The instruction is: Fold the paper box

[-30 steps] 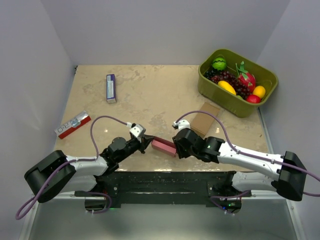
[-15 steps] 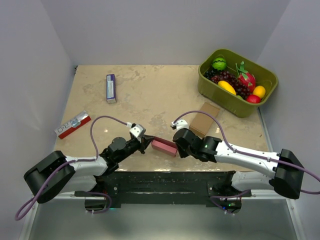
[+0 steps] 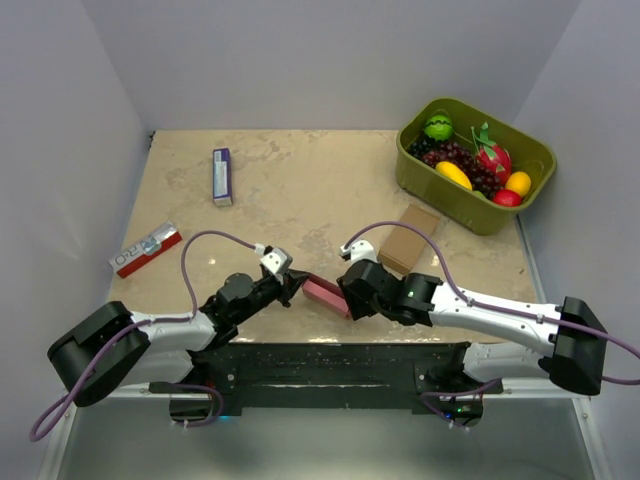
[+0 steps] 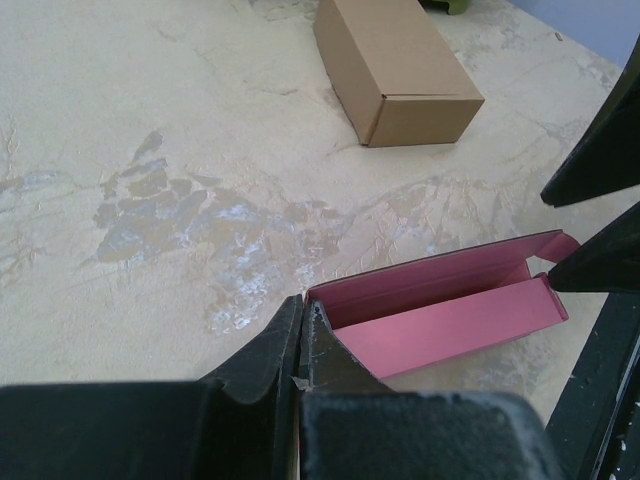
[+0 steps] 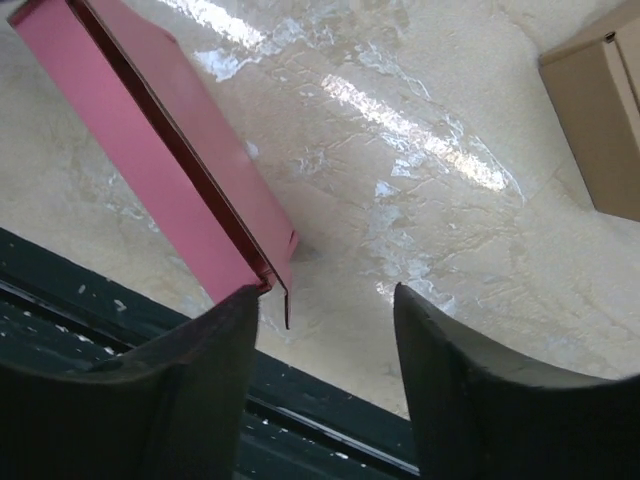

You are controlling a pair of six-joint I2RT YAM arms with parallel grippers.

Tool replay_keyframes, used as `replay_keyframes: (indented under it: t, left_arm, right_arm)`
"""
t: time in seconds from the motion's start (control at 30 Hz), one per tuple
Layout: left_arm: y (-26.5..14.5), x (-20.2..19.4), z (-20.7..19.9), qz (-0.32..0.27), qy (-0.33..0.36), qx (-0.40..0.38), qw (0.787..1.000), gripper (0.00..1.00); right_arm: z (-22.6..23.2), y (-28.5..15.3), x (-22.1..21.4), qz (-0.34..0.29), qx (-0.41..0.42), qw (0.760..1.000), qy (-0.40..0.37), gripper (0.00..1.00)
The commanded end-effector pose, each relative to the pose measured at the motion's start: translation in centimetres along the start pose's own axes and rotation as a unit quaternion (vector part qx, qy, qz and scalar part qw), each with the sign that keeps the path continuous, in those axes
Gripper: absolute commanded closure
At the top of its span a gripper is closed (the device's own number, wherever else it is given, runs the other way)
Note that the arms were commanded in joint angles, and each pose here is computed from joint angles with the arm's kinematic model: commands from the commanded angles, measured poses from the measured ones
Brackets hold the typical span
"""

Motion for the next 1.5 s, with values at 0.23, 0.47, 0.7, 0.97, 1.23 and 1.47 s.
replay_keyframes:
  t: [0.23, 0.47, 0.7, 0.97, 1.23, 1.47]
  left_arm:
    - [-0.4, -1.4, 0.2, 0.053, 0.004, 0.004, 0.999, 1.0]
    - [-0.4, -1.4, 0.3, 0.054, 0.004, 0.007, 0.999, 1.0]
    - [-0.3, -1.3, 0.3, 0.053, 0.001, 0.007, 0.999, 1.0]
    - [-0.4, -1.4, 0.3, 0.049, -0.001, 0.015, 0.999, 1.0]
    - [-0.4, -2.0, -0.9, 0.043, -0.007, 0.04, 0.998, 1.0]
    - [-0.5, -3.1, -1.8, 0.04, -0.018, 0.075, 0.996, 1.0]
  right_arm:
    - [0.3, -1.1, 2.8, -0.029, -0.007, 0.999, 0.03, 0.63]
    - [0.3, -1.2, 2.5, -0.017, -0.007, 0.999, 0.034, 0.68]
    - [0.4, -1.0, 2.2, -0.009, -0.003, 0.999, 0.035, 0.68]
    - [1.0, -1.0, 2.7, -0.011, 0.022, 0.999, 0.041, 0.87]
    - [2.2, -0.5, 4.0, 0.006, 0.027, 0.995, 0.1, 1.0]
    - [3.5, 0.0, 5.4, 0.004, 0.047, 0.988, 0.15, 1.0]
Point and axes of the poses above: each gripper's point midway between its finger pads, its own y axis out along the fingers, its own z axis along the line the jaws close on, x = y × z, the point moved 10 cm from there along -y, back along the fingers, and after that the axes turned 13 degrees about -y, right-handed, at the moved point
